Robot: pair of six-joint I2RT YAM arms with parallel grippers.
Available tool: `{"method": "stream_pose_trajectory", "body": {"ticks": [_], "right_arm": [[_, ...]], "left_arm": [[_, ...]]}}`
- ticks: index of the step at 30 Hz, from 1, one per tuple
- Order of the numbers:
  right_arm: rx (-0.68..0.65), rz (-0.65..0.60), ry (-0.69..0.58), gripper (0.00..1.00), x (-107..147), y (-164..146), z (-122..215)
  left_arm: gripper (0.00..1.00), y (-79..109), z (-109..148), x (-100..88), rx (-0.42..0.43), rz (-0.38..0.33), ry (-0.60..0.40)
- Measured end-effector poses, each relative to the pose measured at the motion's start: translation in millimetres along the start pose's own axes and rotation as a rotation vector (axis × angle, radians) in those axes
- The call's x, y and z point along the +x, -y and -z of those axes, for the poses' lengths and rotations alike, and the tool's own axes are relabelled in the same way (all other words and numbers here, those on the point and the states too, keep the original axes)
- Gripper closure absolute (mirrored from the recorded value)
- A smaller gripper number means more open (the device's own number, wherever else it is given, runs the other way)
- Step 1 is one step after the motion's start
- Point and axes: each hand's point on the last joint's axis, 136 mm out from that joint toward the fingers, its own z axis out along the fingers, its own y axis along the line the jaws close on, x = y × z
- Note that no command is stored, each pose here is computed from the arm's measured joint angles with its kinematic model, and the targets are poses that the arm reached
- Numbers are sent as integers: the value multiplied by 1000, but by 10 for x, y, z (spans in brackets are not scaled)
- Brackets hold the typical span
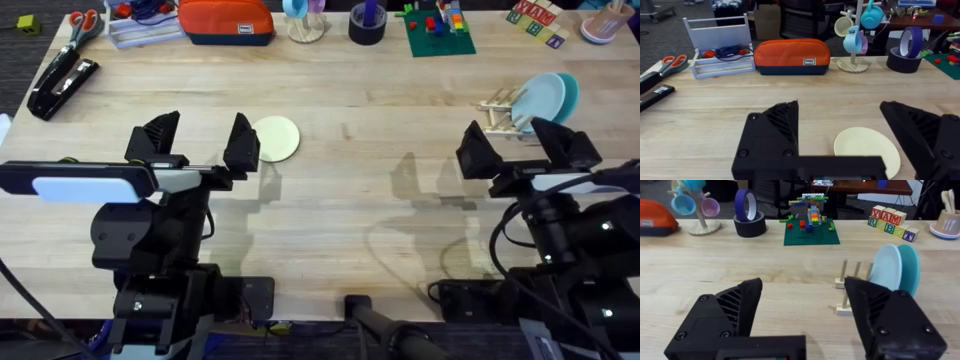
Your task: Pick up the plates from the table one by one and place each into a slot on the dish rack.
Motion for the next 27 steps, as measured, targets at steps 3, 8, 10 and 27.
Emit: {"method": "stream_pose_trajectory", "body": {"ticks": [3,8,10,27], "right_arm": [[1,0,0,11,0,2,0],[1,0,-4,10,9,2,0],[1,0,-4,10,10,2,0],[3,-1,-16,10,35,7,2]], "left_arm": [[8,1,0,0,1,-1,0],[8,1,0,0,0,-2,0],[8,1,0,0,0,-2,0],[8,1,3,121,0,-1,-50]]}}
